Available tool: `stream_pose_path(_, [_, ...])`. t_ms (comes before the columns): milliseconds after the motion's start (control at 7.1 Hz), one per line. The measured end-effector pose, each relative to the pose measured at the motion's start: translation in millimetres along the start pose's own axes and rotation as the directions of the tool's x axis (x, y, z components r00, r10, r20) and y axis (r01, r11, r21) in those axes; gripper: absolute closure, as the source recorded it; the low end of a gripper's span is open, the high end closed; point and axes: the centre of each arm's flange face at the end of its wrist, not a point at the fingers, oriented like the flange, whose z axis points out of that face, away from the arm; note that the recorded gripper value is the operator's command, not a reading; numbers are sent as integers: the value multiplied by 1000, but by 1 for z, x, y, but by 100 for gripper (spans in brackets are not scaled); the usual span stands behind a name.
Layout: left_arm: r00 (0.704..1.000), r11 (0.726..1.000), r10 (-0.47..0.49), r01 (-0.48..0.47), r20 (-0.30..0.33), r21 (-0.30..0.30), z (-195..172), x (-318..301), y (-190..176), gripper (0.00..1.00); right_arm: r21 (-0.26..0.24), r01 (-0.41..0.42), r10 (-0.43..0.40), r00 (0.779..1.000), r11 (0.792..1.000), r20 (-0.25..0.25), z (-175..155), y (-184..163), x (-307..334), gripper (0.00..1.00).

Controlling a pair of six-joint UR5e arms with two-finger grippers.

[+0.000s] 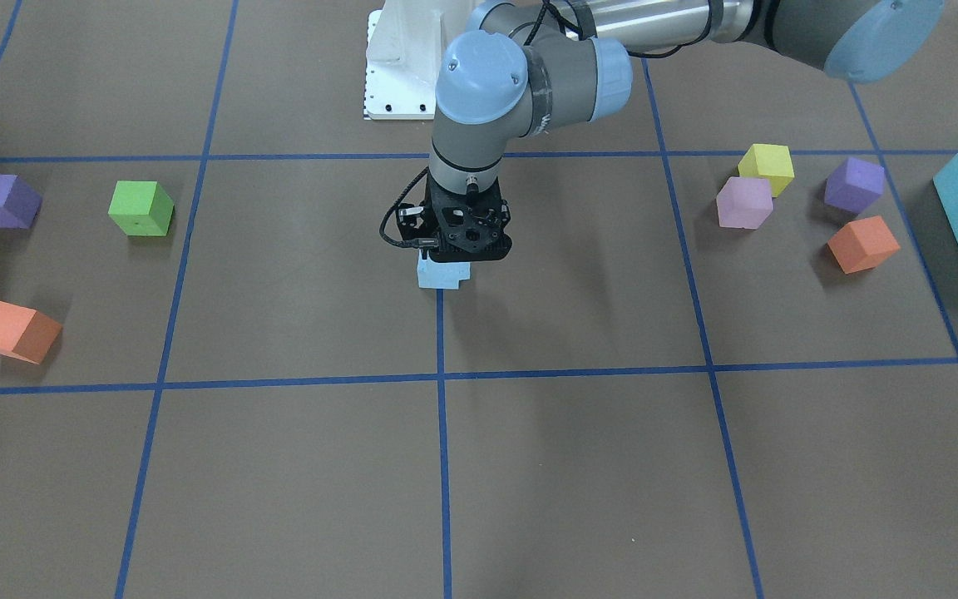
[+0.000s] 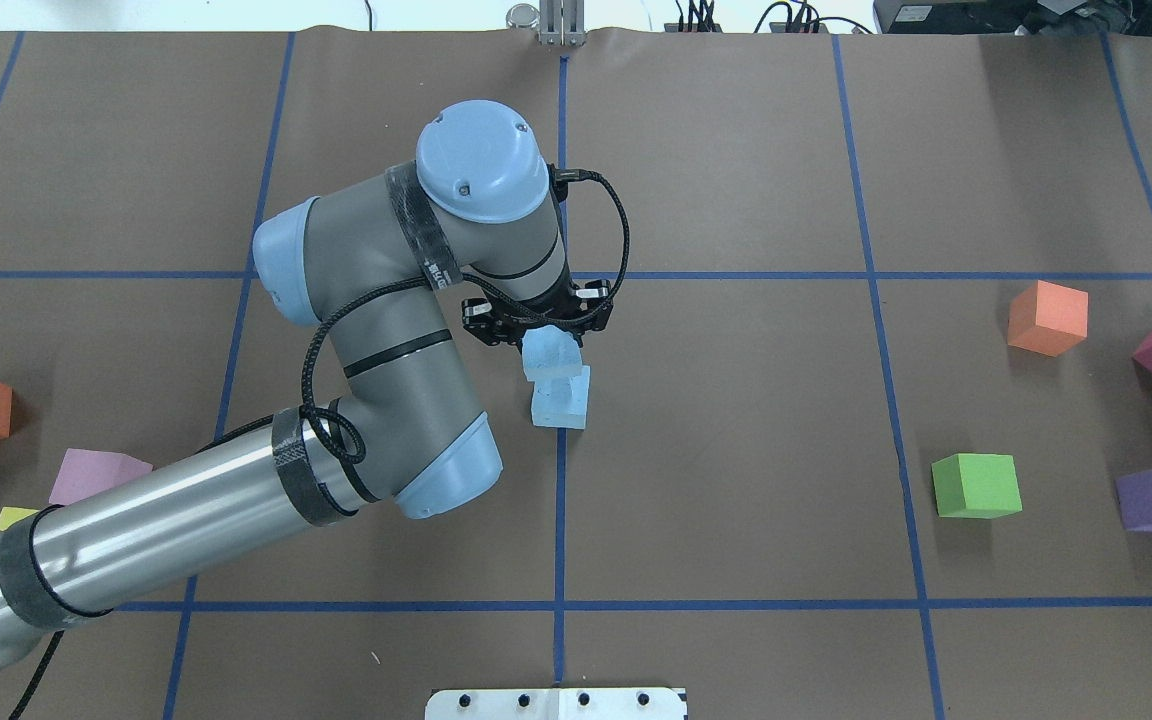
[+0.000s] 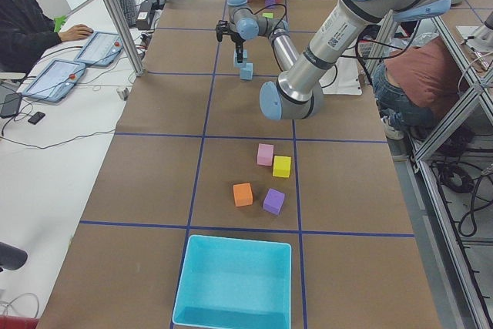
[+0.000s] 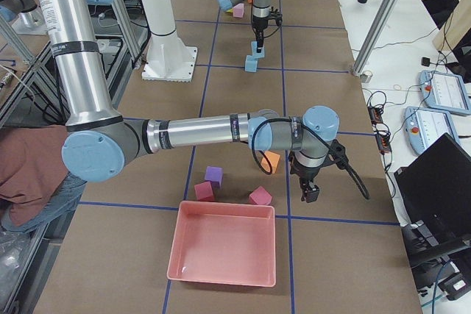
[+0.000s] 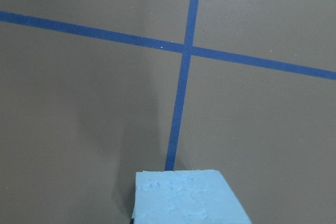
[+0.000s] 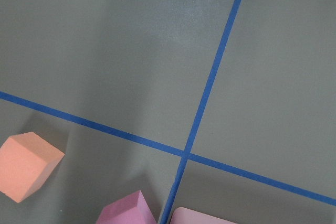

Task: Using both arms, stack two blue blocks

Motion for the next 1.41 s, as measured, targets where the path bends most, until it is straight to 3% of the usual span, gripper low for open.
stream_pose_path(704, [995, 995, 88, -86, 53, -45, 19, 6, 24, 39, -21, -44, 44, 999, 999, 26, 1, 6, 3, 0])
stream_pose_path(1408, [992, 992, 111, -108, 53, -66, 21, 23, 27, 39, -21, -47, 48, 998, 999, 30, 1, 6, 3, 0])
